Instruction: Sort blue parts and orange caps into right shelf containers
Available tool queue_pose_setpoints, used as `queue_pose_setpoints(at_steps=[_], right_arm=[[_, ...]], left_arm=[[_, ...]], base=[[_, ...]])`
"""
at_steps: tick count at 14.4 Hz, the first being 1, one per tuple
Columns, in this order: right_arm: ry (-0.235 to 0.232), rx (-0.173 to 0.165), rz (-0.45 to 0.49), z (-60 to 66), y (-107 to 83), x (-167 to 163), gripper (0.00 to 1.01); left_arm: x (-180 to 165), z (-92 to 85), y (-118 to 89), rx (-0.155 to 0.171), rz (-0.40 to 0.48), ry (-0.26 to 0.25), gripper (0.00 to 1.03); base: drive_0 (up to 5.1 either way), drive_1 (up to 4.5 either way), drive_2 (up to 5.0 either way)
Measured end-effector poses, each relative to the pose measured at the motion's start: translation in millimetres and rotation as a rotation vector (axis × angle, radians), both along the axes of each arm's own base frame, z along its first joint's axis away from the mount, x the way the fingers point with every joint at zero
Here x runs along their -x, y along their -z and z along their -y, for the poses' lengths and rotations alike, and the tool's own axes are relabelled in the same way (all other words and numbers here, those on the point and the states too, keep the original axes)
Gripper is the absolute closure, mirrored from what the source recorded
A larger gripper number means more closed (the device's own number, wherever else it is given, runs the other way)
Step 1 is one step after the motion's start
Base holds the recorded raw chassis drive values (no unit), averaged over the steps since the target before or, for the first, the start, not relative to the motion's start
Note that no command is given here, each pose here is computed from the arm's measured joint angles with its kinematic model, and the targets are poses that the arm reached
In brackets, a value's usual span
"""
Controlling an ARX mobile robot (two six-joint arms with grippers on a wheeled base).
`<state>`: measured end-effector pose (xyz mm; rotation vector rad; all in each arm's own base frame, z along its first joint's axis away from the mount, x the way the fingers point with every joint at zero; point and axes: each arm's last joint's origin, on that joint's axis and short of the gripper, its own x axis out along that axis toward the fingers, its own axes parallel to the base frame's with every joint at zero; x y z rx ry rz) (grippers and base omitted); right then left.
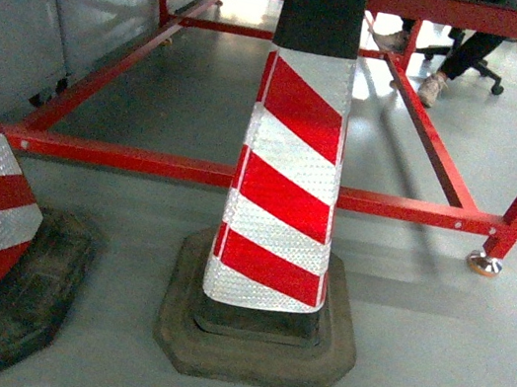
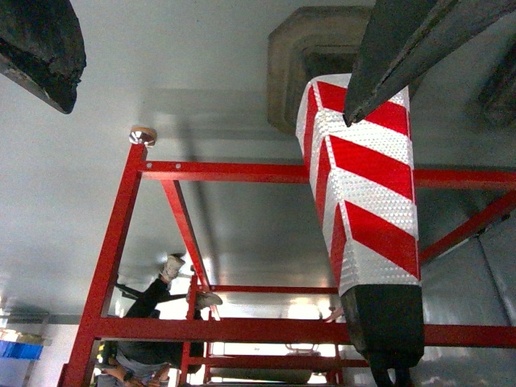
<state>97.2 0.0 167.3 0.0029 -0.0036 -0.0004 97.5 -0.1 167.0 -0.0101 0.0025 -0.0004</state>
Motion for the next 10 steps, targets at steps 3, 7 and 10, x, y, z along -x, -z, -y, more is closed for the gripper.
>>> queue_pose_setpoints(at_steps=[3, 7, 10], right_arm=[[0.0, 0.0, 0.0, 0.0, 0.0, 0.0, 0.03], [0.0, 0.0, 0.0, 0.0, 0.0, 0.0, 0.03], [0.0, 0.0, 0.0, 0.0, 0.0, 0.0, 0.03]], left_arm=[[0.0, 0.0, 0.0, 0.0, 0.0, 0.0, 0.05], [0.0, 0.0, 0.0, 0.0, 0.0, 0.0, 0.05], [0.0, 0.0, 0.0, 0.0, 0.0, 0.0, 0.05]], base=[[0.0, 0.0, 0.0], [0.0, 0.0, 0.0], [0.0, 0.0, 0.0]])
